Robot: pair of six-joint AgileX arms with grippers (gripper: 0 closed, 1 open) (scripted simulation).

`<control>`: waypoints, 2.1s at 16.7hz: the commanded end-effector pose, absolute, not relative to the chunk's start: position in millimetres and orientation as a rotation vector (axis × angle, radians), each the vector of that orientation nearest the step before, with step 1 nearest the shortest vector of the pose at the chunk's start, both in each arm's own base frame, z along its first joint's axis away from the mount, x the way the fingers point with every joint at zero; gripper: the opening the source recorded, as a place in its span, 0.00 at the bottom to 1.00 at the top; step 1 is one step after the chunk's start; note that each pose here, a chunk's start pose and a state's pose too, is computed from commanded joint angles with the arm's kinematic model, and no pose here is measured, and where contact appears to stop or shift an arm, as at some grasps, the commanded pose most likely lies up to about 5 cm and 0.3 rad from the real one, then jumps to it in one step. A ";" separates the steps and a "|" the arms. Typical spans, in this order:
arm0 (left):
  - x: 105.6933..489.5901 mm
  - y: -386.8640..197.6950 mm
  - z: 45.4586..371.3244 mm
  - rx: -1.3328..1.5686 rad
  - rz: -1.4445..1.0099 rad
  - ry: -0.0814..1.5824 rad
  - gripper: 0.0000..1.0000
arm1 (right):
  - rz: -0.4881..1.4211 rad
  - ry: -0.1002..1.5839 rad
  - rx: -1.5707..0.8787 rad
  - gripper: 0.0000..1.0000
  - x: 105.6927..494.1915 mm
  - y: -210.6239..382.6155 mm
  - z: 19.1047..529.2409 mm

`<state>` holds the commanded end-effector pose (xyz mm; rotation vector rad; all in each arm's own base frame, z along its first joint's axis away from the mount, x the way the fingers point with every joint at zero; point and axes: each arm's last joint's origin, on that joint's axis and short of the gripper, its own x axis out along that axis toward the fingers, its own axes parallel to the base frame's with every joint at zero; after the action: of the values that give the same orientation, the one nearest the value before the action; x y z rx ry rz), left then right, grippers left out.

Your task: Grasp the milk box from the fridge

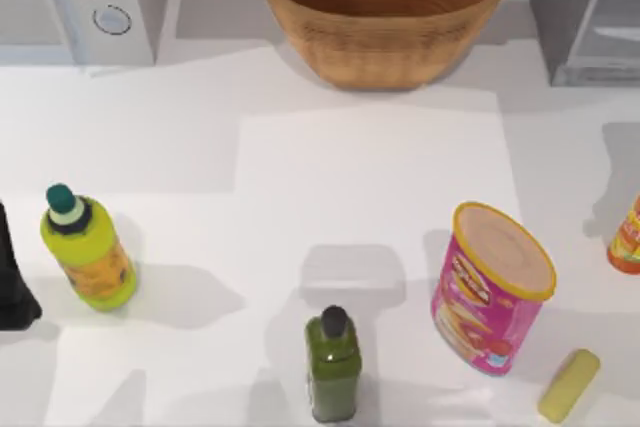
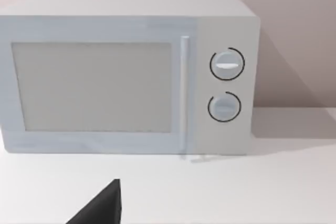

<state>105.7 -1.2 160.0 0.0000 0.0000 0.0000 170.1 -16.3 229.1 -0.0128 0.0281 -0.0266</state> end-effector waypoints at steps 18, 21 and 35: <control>105.7 -1.2 160.0 0.000 0.000 0.000 1.00 | -0.001 0.001 0.005 0.00 106.4 -1.1 160.8; 105.7 -1.2 160.0 0.000 0.000 0.000 1.00 | 0.058 -0.022 0.010 0.00 110.8 5.9 171.6; 105.7 -1.2 160.0 0.000 0.000 0.000 1.00 | 0.690 -0.177 0.104 0.00 192.1 169.0 221.6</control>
<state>105.7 -1.2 160.0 0.0000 0.0000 0.0000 192.1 169.0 221.6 0.1039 -0.1771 0.6904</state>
